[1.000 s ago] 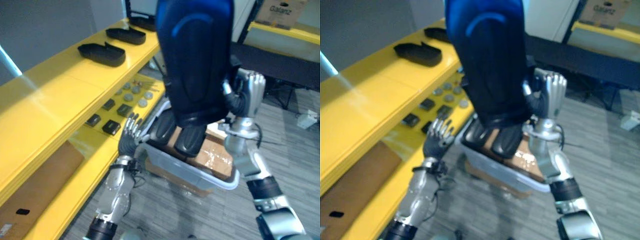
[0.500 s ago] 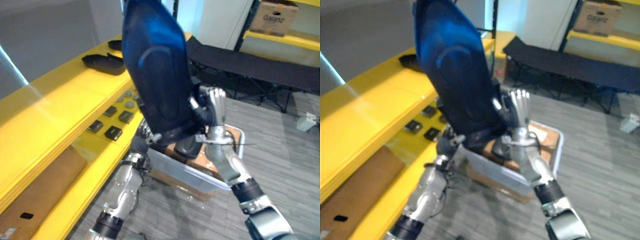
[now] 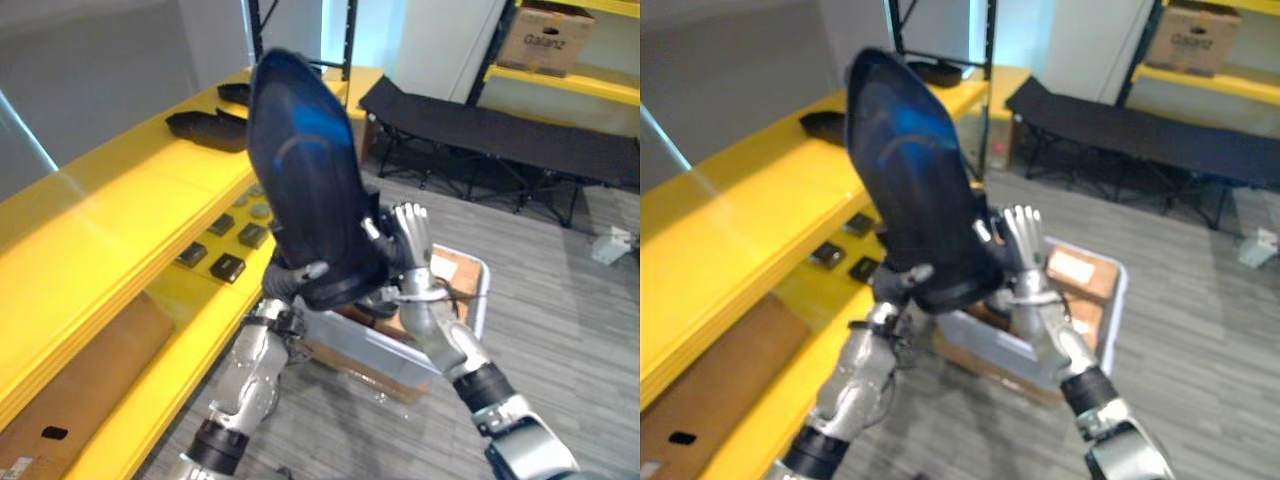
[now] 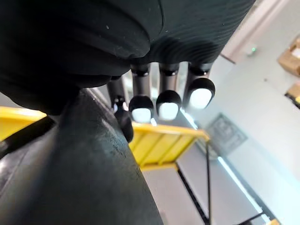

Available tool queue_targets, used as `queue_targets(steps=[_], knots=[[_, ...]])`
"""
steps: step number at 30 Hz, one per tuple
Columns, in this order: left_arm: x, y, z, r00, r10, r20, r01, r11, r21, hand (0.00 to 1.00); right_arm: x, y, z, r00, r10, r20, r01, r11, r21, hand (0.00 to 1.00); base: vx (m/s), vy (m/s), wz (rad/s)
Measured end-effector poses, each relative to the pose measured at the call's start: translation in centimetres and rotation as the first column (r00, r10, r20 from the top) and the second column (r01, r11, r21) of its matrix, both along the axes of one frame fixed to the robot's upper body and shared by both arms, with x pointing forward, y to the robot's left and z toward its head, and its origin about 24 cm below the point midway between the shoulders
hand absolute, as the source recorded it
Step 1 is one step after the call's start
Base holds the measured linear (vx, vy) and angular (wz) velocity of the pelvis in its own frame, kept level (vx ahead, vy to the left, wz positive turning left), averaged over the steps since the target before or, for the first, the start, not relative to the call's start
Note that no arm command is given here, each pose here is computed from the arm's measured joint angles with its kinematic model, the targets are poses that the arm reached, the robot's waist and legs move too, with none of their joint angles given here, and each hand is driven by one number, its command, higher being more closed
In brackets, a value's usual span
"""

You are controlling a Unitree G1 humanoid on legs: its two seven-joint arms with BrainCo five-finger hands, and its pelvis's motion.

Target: Walk over and take plastic housings, then place them on the shelf

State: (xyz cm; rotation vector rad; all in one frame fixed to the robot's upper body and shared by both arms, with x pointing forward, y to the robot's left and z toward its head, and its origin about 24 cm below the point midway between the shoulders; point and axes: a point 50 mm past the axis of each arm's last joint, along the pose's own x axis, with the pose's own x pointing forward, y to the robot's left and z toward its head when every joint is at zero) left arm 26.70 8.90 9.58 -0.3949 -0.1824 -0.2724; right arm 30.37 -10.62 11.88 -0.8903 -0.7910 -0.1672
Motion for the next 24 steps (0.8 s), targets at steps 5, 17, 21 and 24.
queue_targets(steps=[5,17,21,24], knots=[[0.1,0.1,-1.1,0.998,-0.020,-0.055,0.027,0.990,0.135,1.00,-0.5,-0.2,-1.0,0.999,-0.003,-0.034,0.003,1.000,-0.003,1.00,0.00,0.000,0.00],[0.2,0.9,-4.5,0.988,-0.011,-0.157,0.063,0.941,0.332,1.00,-1.2,0.5,-2.3,0.995,0.047,-0.091,-0.048,0.999,-0.002,1.00,-0.03,-0.006,-0.03],[0.1,0.8,-5.3,0.976,-0.026,-0.218,0.085,0.960,0.266,1.00,-1.5,0.8,-2.8,0.990,0.065,-0.121,-0.063,0.998,0.024,1.00,-0.01,0.003,-0.02],[-0.3,0.8,-6.1,0.959,-0.050,-0.278,0.100,0.980,0.171,1.00,-1.9,1.3,-3.1,0.987,0.086,-0.136,-0.081,0.996,0.045,1.00,-0.02,-0.003,-0.03]])
